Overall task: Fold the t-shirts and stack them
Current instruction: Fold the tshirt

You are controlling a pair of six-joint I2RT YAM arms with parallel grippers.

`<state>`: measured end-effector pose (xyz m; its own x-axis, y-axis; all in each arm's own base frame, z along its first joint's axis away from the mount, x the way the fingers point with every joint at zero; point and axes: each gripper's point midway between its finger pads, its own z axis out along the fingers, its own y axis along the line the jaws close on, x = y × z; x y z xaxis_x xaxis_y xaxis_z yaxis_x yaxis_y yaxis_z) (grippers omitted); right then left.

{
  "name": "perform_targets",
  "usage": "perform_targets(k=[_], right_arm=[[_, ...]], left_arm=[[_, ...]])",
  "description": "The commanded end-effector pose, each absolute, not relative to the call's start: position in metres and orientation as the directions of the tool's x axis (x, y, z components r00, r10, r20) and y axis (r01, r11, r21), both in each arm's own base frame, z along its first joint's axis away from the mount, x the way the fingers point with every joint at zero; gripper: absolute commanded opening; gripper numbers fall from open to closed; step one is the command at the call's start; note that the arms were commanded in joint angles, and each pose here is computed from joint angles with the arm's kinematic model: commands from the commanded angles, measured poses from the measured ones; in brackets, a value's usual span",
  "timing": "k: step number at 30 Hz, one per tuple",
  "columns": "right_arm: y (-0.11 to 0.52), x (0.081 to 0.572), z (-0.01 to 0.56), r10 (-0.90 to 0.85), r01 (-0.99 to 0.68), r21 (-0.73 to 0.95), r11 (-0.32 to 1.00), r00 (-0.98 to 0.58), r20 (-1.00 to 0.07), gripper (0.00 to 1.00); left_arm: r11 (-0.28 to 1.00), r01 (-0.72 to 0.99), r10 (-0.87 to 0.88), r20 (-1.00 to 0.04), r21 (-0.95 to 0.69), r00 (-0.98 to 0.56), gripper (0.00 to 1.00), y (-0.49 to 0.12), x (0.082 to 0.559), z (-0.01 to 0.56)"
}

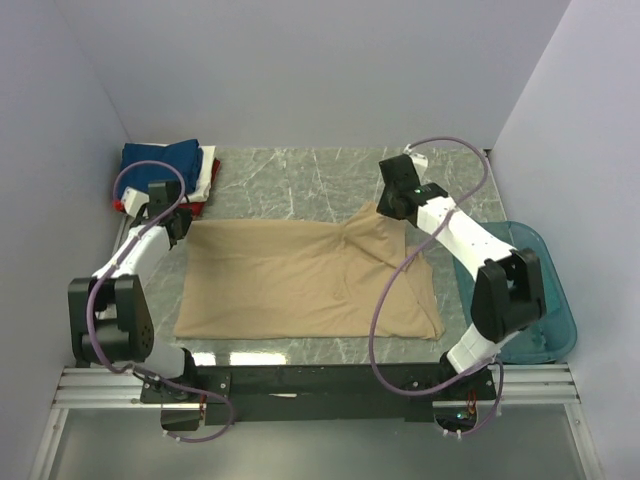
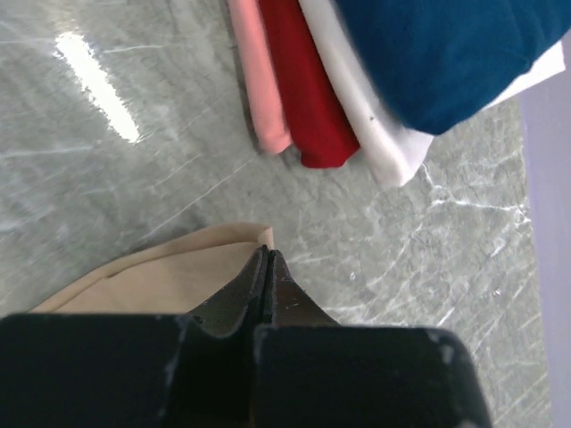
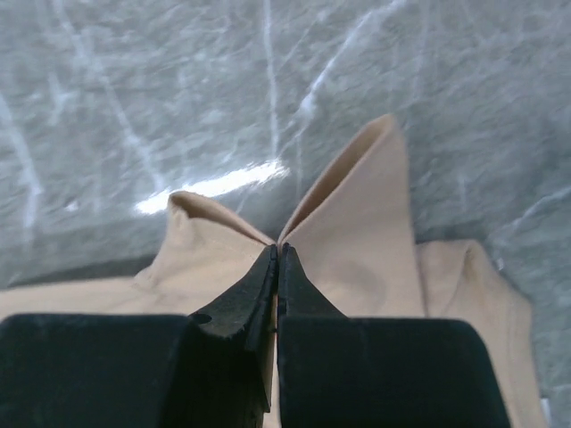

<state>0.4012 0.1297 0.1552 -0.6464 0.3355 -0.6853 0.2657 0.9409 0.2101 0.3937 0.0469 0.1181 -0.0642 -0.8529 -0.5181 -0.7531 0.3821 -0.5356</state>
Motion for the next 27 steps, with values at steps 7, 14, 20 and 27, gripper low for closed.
perform_targets(k=[7, 14, 20, 27], right_arm=[[0.107, 0.44, 0.178, 0.173, 0.283, -0.008, 0.959, -0.61, -0.773, 0.0], [0.112, 0.433, 0.178, 0.185, 0.276, 0.009, 0.961, -0.621, -0.762, 0.0], [0.116, 0.405, 0.168, 0.218, 0.28, 0.037, 0.959, -0.649, -0.729, 0.0], [0.127, 0.362, 0.153, 0.24, 0.241, 0.097, 0.966, -0.685, -0.688, 0.0]], left_arm=[[0.395, -0.758, -0.831, -0.554, -0.52, -0.053, 0.0, 0.057, 0.422, 0.124], [0.393, -0.761, -0.831, -0.553, -0.517, -0.054, 0.0, 0.057, 0.419, 0.125], [0.385, -0.741, -0.842, -0.539, -0.551, -0.037, 0.0, 0.053, 0.41, 0.129], [0.374, -0.739, -0.843, -0.538, -0.561, -0.018, 0.0, 0.056, 0.388, 0.126]])
